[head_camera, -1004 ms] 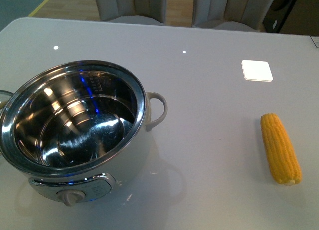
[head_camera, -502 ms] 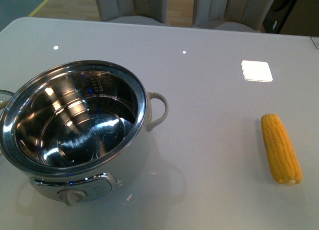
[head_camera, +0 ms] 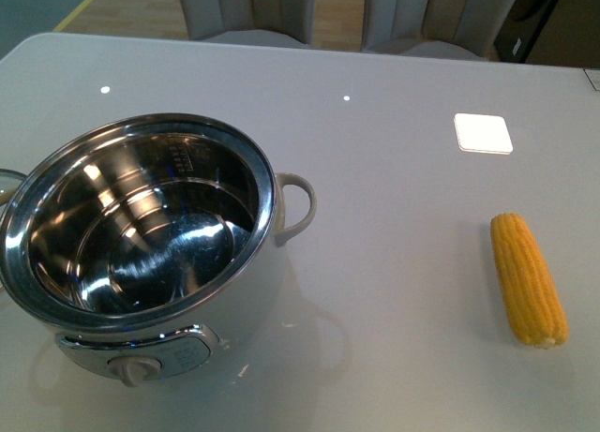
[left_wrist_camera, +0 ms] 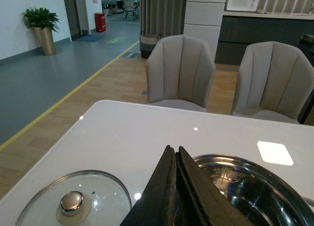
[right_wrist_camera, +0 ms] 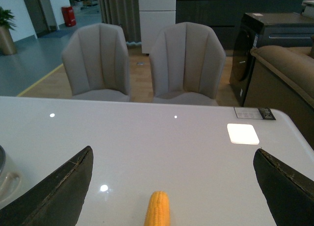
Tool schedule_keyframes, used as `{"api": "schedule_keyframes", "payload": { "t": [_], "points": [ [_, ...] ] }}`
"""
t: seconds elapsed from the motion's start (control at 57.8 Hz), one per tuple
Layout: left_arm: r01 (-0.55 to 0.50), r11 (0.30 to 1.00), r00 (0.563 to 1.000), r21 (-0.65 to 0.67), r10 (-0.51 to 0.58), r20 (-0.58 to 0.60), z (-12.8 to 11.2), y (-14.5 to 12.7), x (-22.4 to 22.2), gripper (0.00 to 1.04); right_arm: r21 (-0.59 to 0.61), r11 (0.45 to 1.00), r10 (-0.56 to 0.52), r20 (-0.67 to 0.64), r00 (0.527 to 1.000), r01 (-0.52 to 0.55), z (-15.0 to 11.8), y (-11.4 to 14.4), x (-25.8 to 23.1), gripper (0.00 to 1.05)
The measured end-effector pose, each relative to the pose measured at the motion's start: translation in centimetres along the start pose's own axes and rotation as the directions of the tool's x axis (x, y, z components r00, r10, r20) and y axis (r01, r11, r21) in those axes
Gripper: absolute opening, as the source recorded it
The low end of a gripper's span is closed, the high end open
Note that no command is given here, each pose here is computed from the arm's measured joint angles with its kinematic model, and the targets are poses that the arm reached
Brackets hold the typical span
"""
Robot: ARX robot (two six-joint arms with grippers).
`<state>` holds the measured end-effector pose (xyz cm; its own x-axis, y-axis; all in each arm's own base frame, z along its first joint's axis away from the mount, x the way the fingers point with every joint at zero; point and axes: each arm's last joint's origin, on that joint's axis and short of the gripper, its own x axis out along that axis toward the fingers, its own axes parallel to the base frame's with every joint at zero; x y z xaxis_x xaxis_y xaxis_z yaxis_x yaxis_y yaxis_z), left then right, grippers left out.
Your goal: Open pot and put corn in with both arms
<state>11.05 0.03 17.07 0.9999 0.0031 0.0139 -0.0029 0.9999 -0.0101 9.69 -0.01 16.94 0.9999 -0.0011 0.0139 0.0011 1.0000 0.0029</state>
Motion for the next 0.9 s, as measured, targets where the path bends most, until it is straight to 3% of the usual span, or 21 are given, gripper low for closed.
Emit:
{"api": "schedule_keyframes", "payload": {
  "t": [0.502,0.796,0.865,0.9],
  "points": [
    [0.000,1.000,1.000,-0.001,0.000,-0.006,-0.3,0.0,-1.3,0.04,0.000,1.000,0.000,0.000,1.000,0.000,0.0,0.0,0.0,0.96],
    [0.000,1.000,1.000,0.000,0.000,-0.006,-0.3,0.0,-1.3,0.57,0.011,1.000,-0.008,-0.013,1.000,0.008,-0.1,0.0,0.0,0.96],
    [0.000,1.000,1.000,0.000,0.000,-0.006,-0.3,0.0,-1.3,0.69,0.094,0.989,-0.086,-0.252,0.964,0.113,-0.1,0.0,0.1,0.96],
    [0.000,1.000,1.000,0.000,0.000,-0.006,-0.3,0.0,-1.3,0.76,0.122,0.975,-0.120,-0.426,0.897,0.188,-0.1,0.0,0.3,0.96]
  ]
}}
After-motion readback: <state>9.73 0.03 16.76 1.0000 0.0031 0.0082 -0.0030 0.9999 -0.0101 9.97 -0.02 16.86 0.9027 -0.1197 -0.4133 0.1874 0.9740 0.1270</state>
